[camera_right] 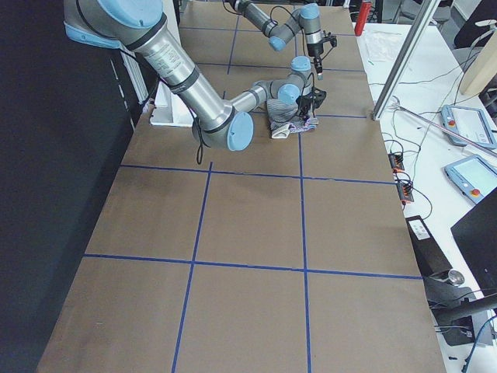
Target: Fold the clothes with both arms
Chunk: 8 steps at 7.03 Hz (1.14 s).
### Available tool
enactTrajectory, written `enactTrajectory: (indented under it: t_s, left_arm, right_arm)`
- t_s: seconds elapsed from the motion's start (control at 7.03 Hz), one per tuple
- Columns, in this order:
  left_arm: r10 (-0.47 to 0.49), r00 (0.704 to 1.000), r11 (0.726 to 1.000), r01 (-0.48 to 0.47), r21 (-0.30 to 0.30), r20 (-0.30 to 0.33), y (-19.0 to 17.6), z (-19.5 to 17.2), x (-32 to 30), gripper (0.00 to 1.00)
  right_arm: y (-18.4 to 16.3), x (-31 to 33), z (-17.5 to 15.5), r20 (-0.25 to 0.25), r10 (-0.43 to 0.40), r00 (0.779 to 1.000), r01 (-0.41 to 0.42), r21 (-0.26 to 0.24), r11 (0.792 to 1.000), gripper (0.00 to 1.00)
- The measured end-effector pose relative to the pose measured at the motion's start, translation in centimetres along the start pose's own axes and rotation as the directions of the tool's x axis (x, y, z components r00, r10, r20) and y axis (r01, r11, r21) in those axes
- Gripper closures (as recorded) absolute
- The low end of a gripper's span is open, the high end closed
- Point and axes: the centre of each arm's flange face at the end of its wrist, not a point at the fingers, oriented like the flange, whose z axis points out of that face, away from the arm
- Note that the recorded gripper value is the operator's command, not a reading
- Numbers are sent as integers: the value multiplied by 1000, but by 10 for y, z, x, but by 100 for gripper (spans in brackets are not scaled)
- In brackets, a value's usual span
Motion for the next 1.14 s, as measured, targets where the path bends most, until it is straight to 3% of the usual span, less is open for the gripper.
enactTrajectory:
  t_s: [0.57, 1.14]
  left_arm:
    - [-18, 1000, 1000, 18, -13, 6, 25, -12, -15, 100]
    - [-32, 997, 994, 40, -99, 74, 124, 45, 10, 100]
  right_arm:
    - [-81, -31, -9, 36, 42, 998, -44, 53, 998, 100]
    - [-157, -6, -61, 71, 47, 996, -47, -2, 999, 100]
